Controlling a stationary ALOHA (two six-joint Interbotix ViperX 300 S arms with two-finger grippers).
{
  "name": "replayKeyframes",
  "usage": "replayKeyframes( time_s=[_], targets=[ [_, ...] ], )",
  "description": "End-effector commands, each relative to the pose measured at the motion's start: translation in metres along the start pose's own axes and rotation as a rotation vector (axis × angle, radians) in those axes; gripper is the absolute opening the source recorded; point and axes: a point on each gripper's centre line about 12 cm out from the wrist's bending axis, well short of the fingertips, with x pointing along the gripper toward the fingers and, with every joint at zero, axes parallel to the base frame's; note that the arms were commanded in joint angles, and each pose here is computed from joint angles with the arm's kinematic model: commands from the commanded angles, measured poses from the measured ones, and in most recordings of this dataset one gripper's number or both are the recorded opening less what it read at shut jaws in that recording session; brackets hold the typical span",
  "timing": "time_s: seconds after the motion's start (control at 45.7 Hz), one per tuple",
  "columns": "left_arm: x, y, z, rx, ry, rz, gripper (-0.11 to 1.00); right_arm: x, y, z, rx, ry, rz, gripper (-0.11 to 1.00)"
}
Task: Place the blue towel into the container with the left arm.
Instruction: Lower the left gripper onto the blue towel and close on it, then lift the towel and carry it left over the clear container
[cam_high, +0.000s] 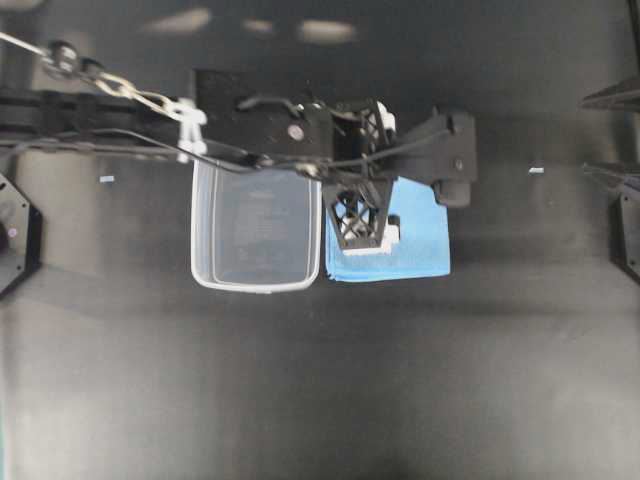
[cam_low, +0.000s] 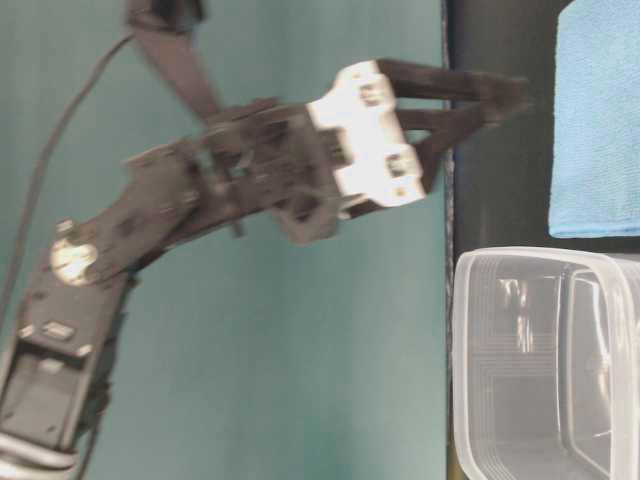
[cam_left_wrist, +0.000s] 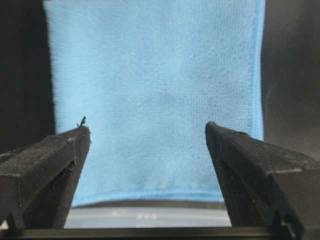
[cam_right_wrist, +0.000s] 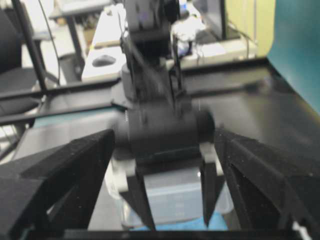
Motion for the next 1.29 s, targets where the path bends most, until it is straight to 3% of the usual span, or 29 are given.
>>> replayKeyframes(
  time_s=[0.0,0.328,0.569,0.7,0.875,0.919,1.116,1.269],
  targets=[
    [0.016,-0.004,-0.002,0.013,0.021,-0.003,0.9,0.0,0.001,0.01,0.0,-0.035,0.002,0.78],
    [0.063,-0.011,-0.017,0.021,0.049,-0.011,0.9,0.0,0.001,0.01,0.003,-0.037,0.004,0.78],
    [0.071,-0.024,-0.021,0.043,0.063,-0.022,0.86,0.001,0.001,0.009,0.003,-0.035,0.002,0.78],
    [0.069,-0.026,-0.02,0.047,0.06,-0.023,0.66,0.0,0.001,0.009,0.003,-0.035,0.003,0.78],
    [0.05,-0.02,-0.005,0.038,0.012,-0.016,0.15,0.001,0.001,0.008,0.003,-0.034,0.003,0.78],
    [0.044,-0.018,-0.001,0.035,0.001,-0.014,0.07,0.0,0.001,0.009,0.002,-0.035,0.003,0.78],
    [-0.016,-0.009,0.029,0.021,-0.087,-0.002,0.06,0.001,0.001,0.008,0.002,-0.034,0.003,0.78],
    [-0.08,0.002,0.033,0.0,-0.089,0.01,0.06,0.0,0.001,0.008,0.002,-0.034,0.003,0.78]
  ],
)
